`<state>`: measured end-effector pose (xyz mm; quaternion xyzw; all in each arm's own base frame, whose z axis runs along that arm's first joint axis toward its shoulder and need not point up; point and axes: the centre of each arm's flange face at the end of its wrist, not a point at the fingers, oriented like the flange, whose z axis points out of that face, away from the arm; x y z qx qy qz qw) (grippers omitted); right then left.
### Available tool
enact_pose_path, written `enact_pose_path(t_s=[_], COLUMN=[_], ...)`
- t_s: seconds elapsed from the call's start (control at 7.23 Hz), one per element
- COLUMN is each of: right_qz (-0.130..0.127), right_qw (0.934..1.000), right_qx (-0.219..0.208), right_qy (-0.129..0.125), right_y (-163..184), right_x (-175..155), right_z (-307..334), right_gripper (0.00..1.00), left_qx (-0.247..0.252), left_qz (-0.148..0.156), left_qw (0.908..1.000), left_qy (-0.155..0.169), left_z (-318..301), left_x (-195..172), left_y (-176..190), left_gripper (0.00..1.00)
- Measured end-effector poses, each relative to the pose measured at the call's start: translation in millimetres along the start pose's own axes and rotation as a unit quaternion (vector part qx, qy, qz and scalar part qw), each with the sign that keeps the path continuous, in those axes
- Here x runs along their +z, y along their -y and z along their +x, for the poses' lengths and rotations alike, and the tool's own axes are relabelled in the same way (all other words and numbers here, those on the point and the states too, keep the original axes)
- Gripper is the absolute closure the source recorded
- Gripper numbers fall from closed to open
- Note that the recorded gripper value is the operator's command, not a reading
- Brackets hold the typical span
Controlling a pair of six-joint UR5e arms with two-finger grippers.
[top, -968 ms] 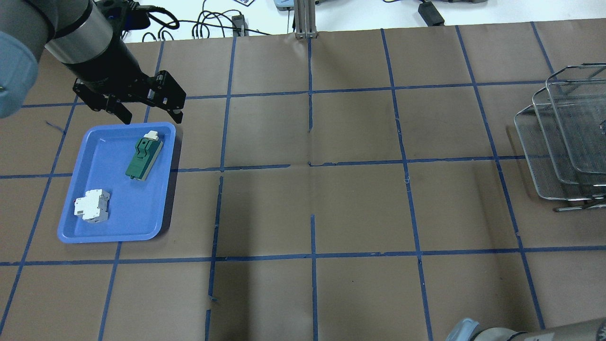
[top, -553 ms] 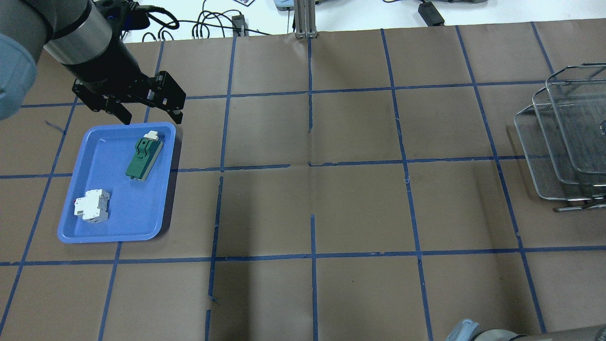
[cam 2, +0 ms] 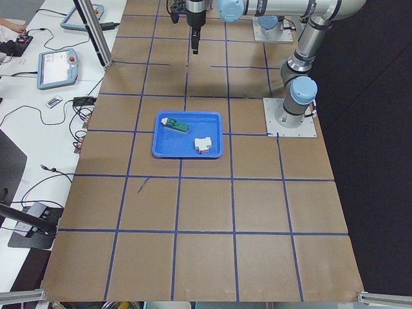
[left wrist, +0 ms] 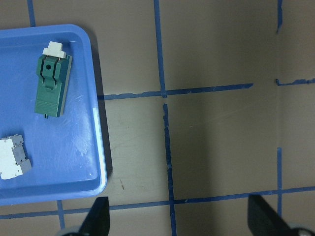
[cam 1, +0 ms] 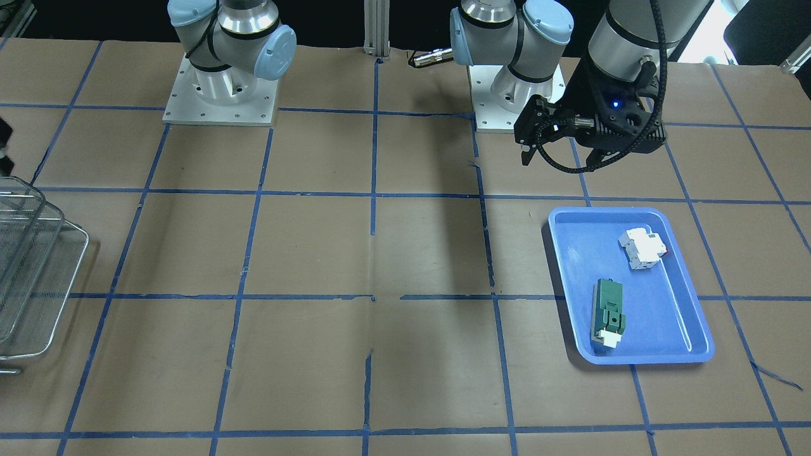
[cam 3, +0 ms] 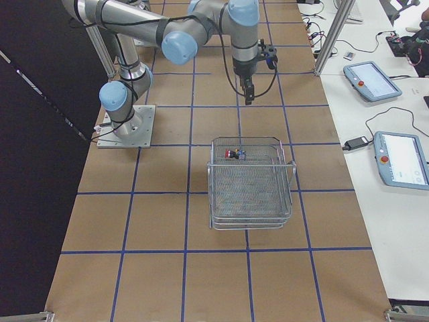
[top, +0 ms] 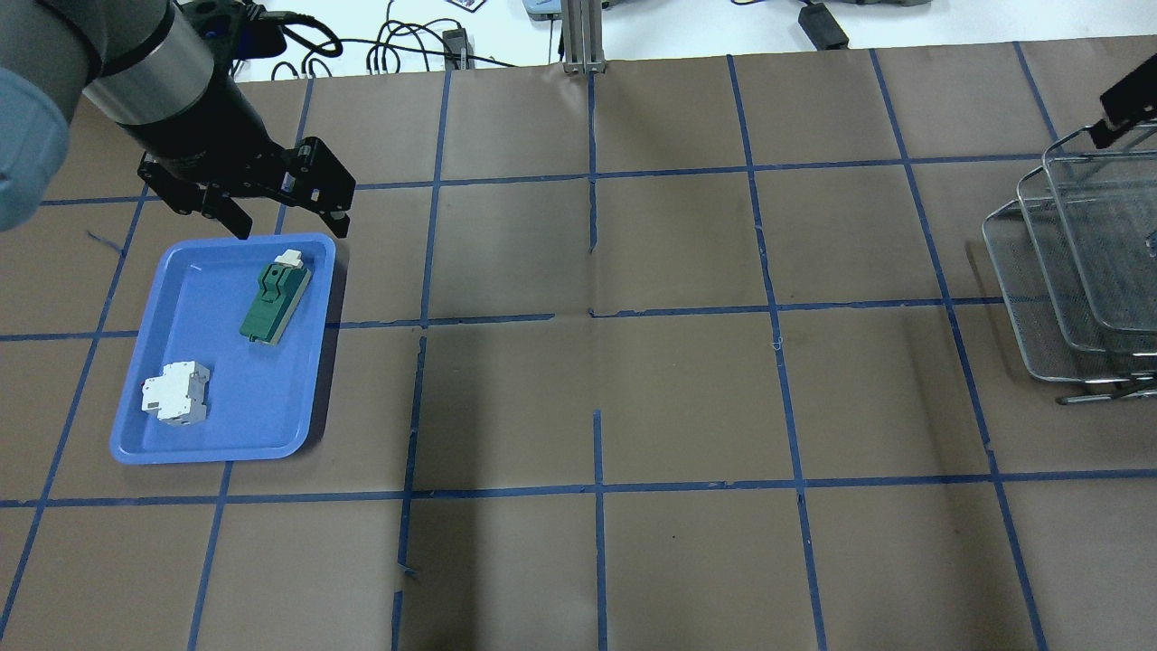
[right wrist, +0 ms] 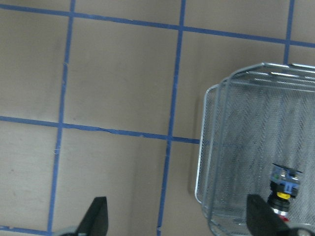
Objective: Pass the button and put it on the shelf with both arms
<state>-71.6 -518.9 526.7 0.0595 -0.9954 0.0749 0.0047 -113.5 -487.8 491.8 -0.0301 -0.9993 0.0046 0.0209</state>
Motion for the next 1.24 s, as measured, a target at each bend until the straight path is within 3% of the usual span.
enact_pose_path(t_s=[0.55,1.24], right_qz=[-0.035,-0.046], right_qw=[0.9947,0.9941], right_qx=[0.093,0.097], right_qy=[0.028,0.009], right_y=[2,-2], right_x=[-10,-6], right_z=[-164,-185], right_gripper=[0.00,0.00], left_qx=[0.000,-0.023], left_qz=[0.002,-0.011], left_qw=[1.0000,0.9997], left_qy=[0.001,0.000], left_z=[0,2], left_x=[-2,-3], left_y=[-1,-8], left_gripper=[0.00,0.00])
